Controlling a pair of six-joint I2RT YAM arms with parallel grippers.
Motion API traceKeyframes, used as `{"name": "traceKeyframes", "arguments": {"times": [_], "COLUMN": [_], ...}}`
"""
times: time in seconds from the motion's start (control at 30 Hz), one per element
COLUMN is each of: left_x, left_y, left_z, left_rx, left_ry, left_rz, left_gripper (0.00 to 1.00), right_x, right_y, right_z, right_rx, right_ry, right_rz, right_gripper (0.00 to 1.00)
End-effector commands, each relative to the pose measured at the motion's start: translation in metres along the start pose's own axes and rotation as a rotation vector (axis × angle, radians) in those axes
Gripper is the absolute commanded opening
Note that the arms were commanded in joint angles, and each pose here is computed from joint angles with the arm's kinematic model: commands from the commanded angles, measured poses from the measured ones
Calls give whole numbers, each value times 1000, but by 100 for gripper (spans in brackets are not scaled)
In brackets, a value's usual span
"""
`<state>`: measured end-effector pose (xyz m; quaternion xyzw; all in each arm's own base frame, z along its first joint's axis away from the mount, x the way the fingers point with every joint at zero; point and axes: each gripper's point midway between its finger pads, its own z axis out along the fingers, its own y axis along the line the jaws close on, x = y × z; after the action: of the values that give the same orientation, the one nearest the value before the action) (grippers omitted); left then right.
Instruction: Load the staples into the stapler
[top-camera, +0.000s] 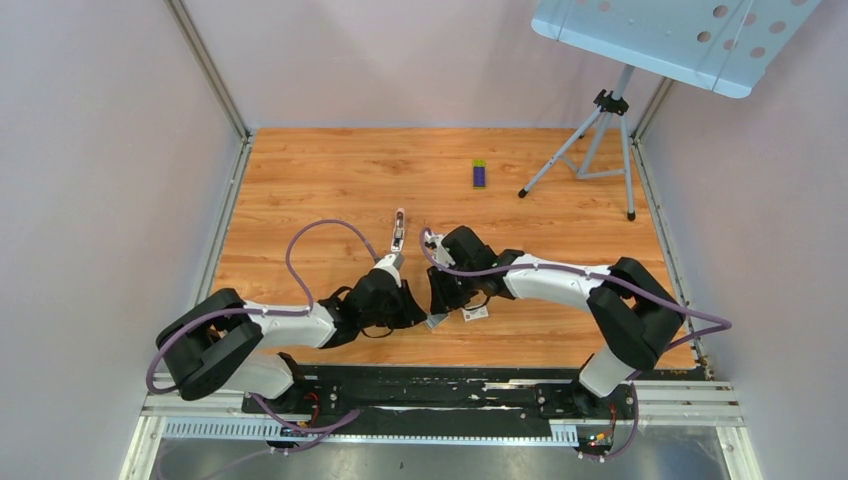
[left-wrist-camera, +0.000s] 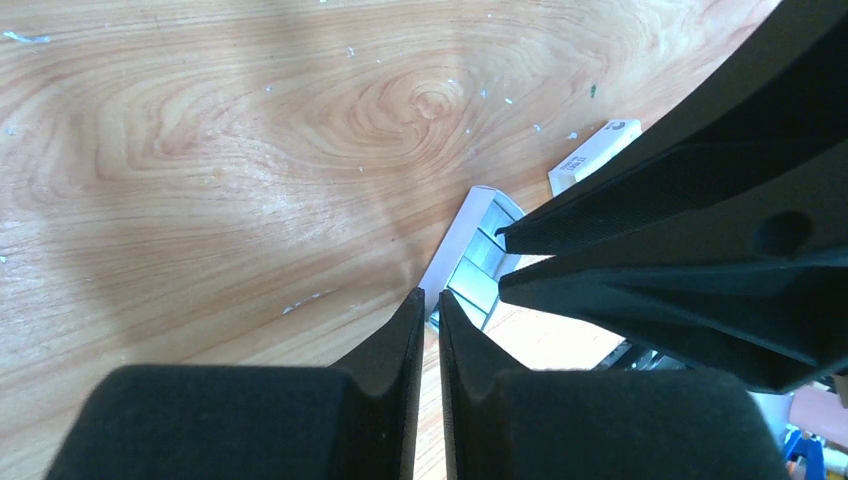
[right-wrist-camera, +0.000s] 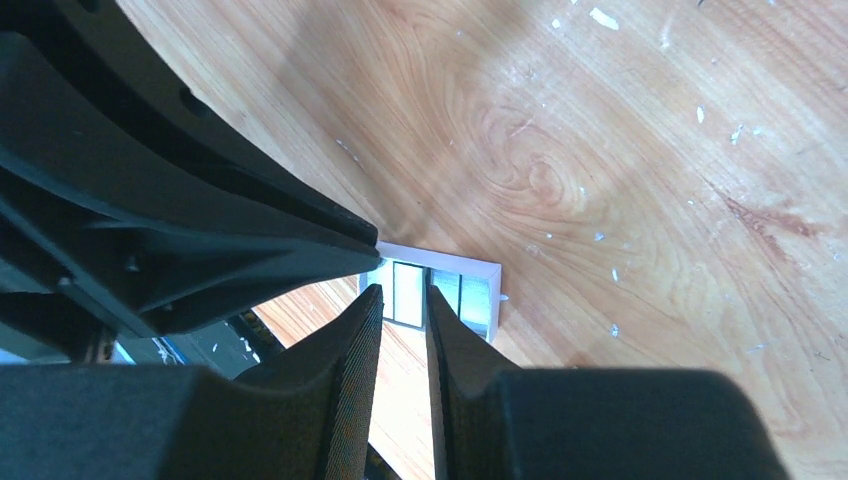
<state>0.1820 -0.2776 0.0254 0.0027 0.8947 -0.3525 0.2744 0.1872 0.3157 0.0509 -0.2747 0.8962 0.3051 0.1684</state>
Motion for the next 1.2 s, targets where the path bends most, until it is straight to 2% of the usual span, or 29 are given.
{"name": "traceKeyframes", "arguments": {"times": [0.0,0.47,1.17], "left_x": [-5,-3,10], "left_y": [-2,0,10], "left_z": [-7,-7,1], "left_rx": [-4,-2,-12], "left_ry": [-23,-23,8], "left_rz": [21,8,-1], "left_gripper": [10,18,17], "right_x": [18,25,28], "right_y": [-7,-9,-6], "right_z": [0,15,17], "right_rx": [47,65,59], "right_ry": [42,72,74], "right_rz": [-13,-27,-26], "right_gripper": [26,26,26]}}
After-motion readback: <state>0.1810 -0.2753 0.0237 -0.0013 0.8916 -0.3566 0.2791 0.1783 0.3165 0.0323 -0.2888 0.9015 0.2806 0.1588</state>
